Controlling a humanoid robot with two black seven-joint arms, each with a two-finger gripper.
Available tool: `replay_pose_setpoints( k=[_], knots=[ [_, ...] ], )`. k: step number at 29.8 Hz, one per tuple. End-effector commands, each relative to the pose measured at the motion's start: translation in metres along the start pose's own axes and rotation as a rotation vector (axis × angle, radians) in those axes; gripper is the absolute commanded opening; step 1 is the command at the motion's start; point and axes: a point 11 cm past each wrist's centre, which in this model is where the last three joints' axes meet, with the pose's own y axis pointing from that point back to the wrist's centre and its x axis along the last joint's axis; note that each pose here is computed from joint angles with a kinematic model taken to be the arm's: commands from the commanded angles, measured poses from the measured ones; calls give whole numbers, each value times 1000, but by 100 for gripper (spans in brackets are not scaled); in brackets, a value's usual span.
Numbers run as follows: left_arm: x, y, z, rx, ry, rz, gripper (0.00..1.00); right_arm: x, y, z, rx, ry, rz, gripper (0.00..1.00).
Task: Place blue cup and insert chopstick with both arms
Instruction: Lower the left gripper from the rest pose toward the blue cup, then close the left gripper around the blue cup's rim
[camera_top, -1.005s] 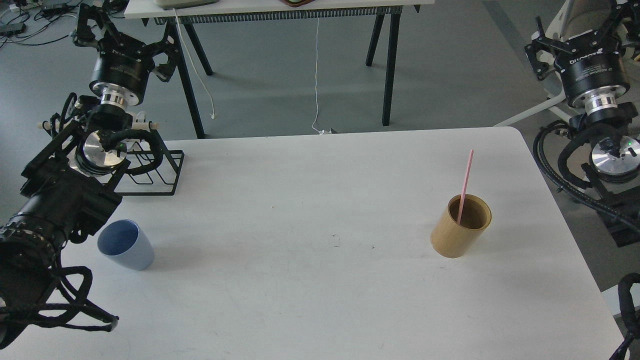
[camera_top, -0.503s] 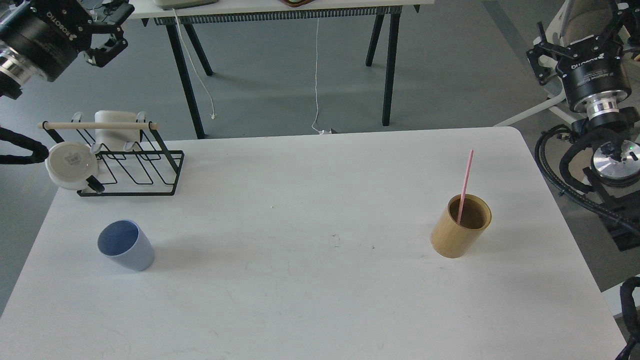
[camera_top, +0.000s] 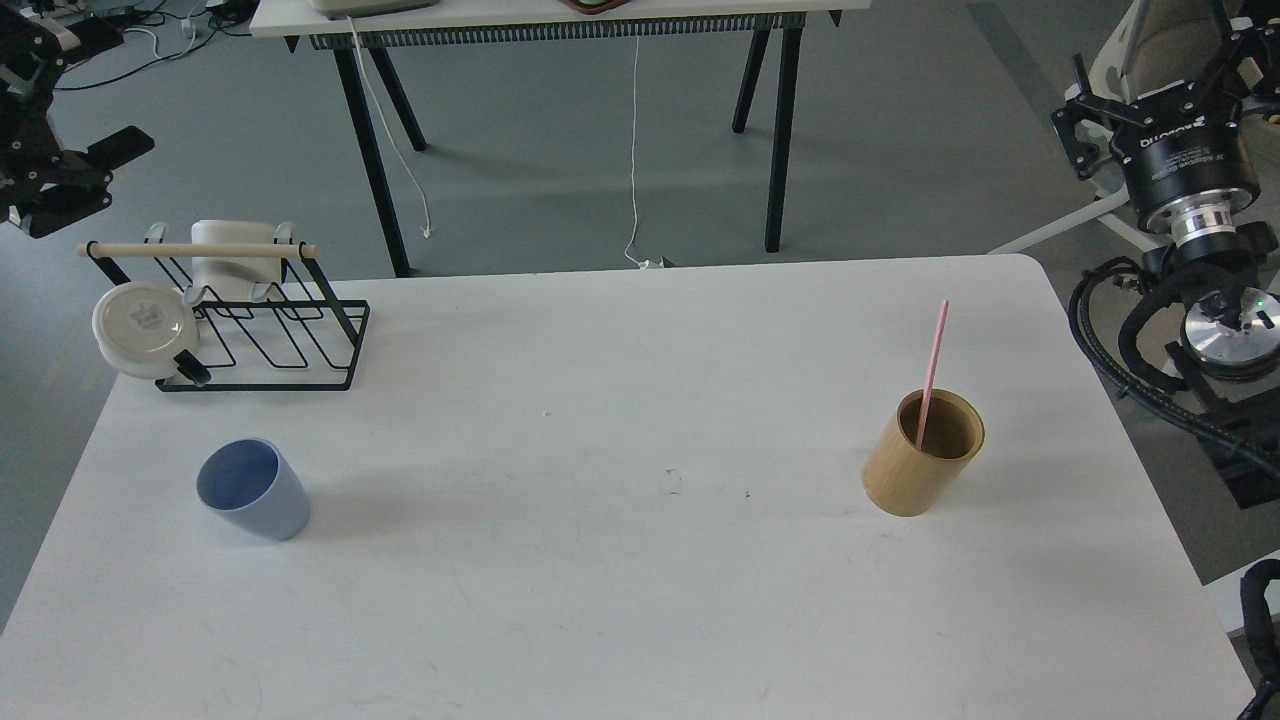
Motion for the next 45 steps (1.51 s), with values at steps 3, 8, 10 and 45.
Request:
replay_pose_setpoints(
  k=[3, 8, 10, 45],
  knots=[
    [-10, 10, -20, 116, -168, -76, 95, 0, 0, -1, 3, 1, 1, 99],
    [-46, 19, -32, 175, -457, -293, 89, 1, 1, -2, 3, 4, 3, 99],
    [-68, 30, -47, 225, -587, -423, 88, 3, 3, -1, 1, 4, 7, 99],
    [-76, 45, -194, 419, -1156, -527, 68, 5, 4, 0, -1, 5, 11, 99]
  ],
)
